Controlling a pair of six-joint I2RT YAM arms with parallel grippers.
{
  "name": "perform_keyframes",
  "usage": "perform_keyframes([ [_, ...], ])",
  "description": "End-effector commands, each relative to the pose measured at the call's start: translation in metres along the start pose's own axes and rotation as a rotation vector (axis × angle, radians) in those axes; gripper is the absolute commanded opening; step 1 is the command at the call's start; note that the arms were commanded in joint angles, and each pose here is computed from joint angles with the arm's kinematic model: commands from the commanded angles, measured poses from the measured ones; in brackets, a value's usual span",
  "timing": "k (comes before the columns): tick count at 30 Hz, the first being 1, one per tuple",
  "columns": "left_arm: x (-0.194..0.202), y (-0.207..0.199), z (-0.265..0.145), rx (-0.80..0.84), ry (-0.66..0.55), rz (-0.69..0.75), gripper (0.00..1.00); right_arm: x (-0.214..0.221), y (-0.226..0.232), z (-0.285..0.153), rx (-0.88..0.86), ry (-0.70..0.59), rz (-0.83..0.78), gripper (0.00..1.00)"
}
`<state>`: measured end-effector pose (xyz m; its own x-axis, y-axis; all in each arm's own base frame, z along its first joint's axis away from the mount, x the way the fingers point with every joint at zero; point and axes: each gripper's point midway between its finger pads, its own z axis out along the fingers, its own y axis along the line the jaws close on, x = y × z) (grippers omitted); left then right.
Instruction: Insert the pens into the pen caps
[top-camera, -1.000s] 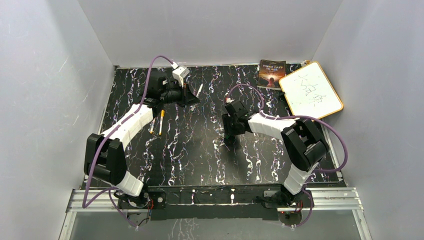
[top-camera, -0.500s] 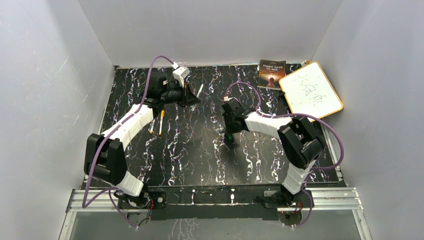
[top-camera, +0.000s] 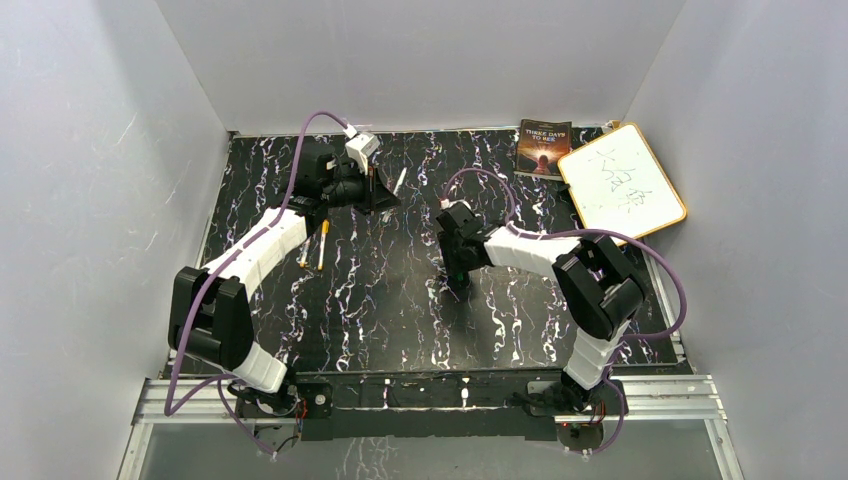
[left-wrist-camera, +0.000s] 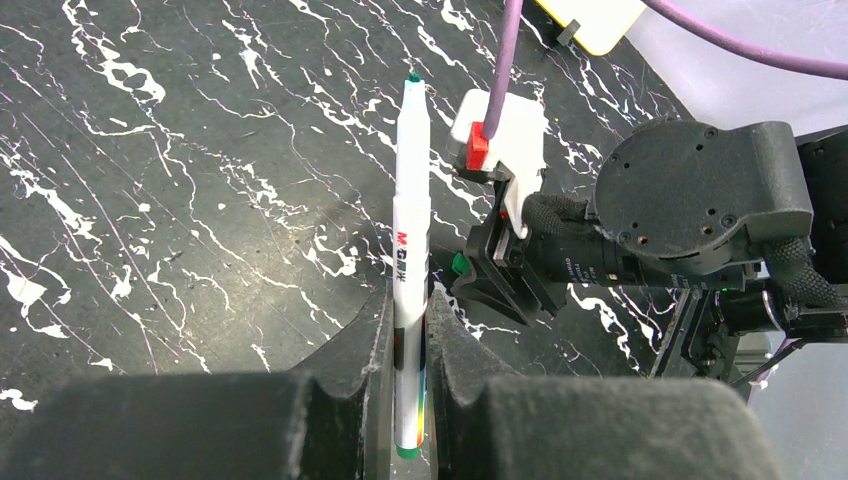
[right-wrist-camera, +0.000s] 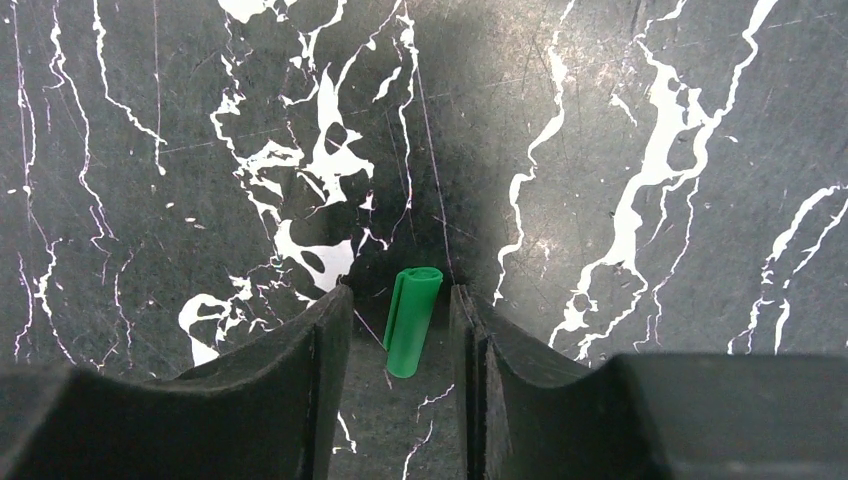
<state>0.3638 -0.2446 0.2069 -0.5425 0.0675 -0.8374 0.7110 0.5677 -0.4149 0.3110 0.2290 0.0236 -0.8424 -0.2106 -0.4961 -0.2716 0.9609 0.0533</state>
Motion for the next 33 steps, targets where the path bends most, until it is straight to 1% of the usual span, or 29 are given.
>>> perform_keyframes([
  [1, -0.01, -0.006, -0.001, 0.011, -0.014, 0.026, 0.0, -0.023, 0.005, -0.012, 0.026, -0.07, -0.012, 0.37],
  [12, -0.01, -0.005, -0.002, 0.005, -0.014, 0.028, 0.0, -0.009, 0.0, -0.003, 0.093, -0.035, -0.056, 0.19],
  [15, -0.01, -0.005, -0.001, 0.006, -0.015, 0.029, 0.0, -0.007, 0.005, -0.001, 0.064, -0.025, -0.06, 0.07],
  [16, -0.01, -0.005, -0.001, 0.005, -0.015, 0.029, 0.0, -0.007, 0.007, 0.0, 0.054, -0.026, -0.06, 0.01],
  [21, -0.01, -0.006, -0.001, 0.006, -0.014, 0.029, 0.0, -0.016, 0.016, -0.001, 0.007, -0.045, -0.05, 0.0],
  [23, -0.009, -0.005, -0.001, 0.003, -0.013, 0.029, 0.0, -0.025, 0.019, -0.006, -0.013, -0.074, -0.039, 0.0],
  [30, -0.011, -0.007, -0.001, 0.011, -0.019, 0.027, 0.0, -0.075, 0.015, -0.041, -0.139, -0.234, 0.054, 0.0],
  [33, -0.013, -0.013, -0.001, 0.041, -0.035, 0.008, 0.0, -0.101, 0.011, -0.061, -0.237, -0.342, 0.13, 0.0],
])
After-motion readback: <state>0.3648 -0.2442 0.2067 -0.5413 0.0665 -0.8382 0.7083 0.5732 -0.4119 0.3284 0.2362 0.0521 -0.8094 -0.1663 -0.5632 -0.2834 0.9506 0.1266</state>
